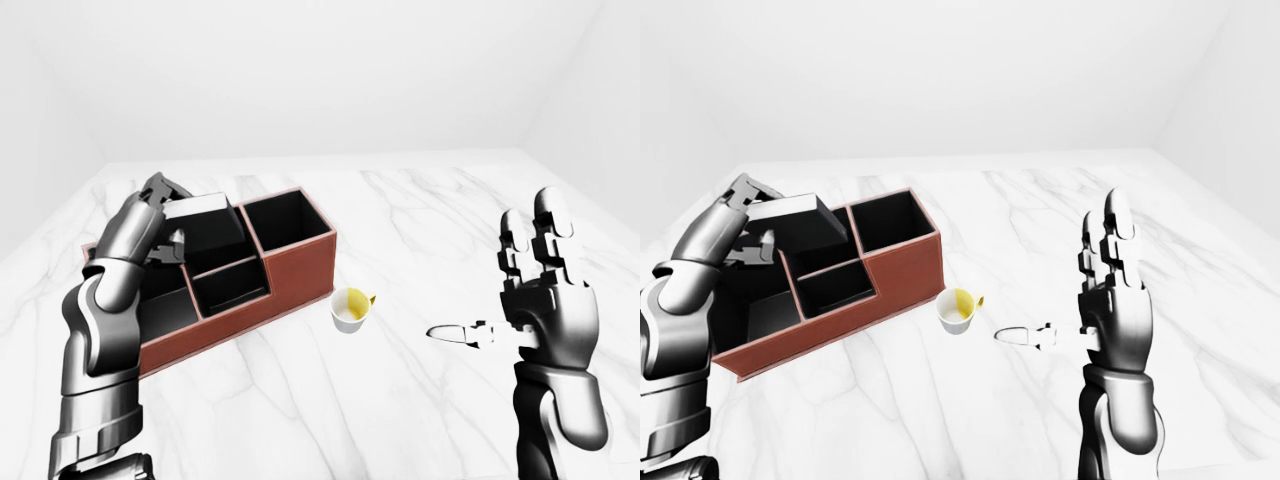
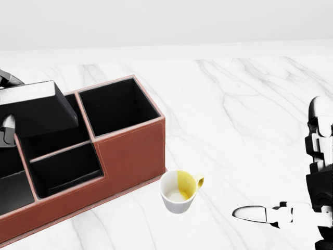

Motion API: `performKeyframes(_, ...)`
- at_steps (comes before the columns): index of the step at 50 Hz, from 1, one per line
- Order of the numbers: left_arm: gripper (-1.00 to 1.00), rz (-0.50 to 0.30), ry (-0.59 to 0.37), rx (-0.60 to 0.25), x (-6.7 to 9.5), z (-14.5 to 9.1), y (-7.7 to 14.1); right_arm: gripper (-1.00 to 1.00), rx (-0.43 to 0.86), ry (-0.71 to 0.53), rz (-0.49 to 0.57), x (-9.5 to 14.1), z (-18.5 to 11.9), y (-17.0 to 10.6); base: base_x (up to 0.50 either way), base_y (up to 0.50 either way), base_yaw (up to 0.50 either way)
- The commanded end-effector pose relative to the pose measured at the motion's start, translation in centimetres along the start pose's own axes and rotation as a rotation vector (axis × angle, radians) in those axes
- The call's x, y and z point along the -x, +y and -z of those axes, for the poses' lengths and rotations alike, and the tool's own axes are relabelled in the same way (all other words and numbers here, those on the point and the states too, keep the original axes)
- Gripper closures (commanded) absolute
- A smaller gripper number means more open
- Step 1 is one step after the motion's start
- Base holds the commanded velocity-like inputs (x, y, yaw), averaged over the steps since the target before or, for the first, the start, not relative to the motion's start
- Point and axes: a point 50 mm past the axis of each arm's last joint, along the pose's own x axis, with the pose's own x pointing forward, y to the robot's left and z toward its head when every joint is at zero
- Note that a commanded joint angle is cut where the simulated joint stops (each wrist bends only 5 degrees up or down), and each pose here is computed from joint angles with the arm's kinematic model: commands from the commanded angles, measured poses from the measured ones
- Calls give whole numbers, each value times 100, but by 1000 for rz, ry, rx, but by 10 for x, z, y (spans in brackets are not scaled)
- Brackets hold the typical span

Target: Pick up the book and place it in the front compartment of the caddy.

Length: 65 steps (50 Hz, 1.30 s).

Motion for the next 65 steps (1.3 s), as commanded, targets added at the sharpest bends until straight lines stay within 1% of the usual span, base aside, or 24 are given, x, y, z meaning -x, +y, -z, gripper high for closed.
performKeyframes(1,100,-63,10,31,2,5,8,-100,0,-12,-6,-1,-2,2,0,0,0)
performKeyframes(21,100,-57,45,55,-6,11,-6,-100,5,-1,0,2,-1,-1,0,0,0)
performKeyframes(24,100,-54,64,64,-10,14,-13,-100,3,8,-1,2,1,-1,0,0,0)
performKeyframes(33,100,-78,87,63,-15,17,-17,-100,4,12,2,2,1,-2,0,0,0)
performKeyframes(36,100,-80,113,60,-18,22,-24,-100,7,10,3,3,0,-2,0,0,0)
performKeyframes(44,100,-65,143,65,-21,27,-33,-100,4,23,2,3,3,-2,0,0,0)
performKeyframes(46,100,-63,146,67,-21,27,-34,-100,4,24,2,3,3,-2,0,0,0)
performKeyframes(48,100,-59,123,55,-23,22,-29,-100,4,24,3,3,4,-2,0,0,0)
performKeyframes(49,100,-58,146,62,-22,27,-34,-100,4,25,3,4,4,-2,0,0,0)
performKeyframes(53,100,-52,176,74,-24,32,-41,-100,4,28,3,4,4,-3,0,0,0)
performKeyframes(55,100,-47,179,76,-26,32,-44,-100,3,29,3,5,4,-3,0,0,0)
performKeyframes(57,100,-41,135,62,-30,21,-37,-100,3,29,3,5,4,-3,0,0,0)
performKeyframes(58,100,-40,131,57,-32,19,-37,-100,4,29,3,5,4,-3,0,0,0)
performKeyframes(63,100,-38,129,64,-36,16,-39,-100,6,22,5,5,2,-4,0,0,0)
performKeyframes(64,100,-29,131,79,-37,16,-40,-100,6,22,5,5,2,-4,0,0,0)
performKeyframes(65,100,-34,138,71,-38,17,-42,-100,7,20,5,5,2,-4,0,0,0)
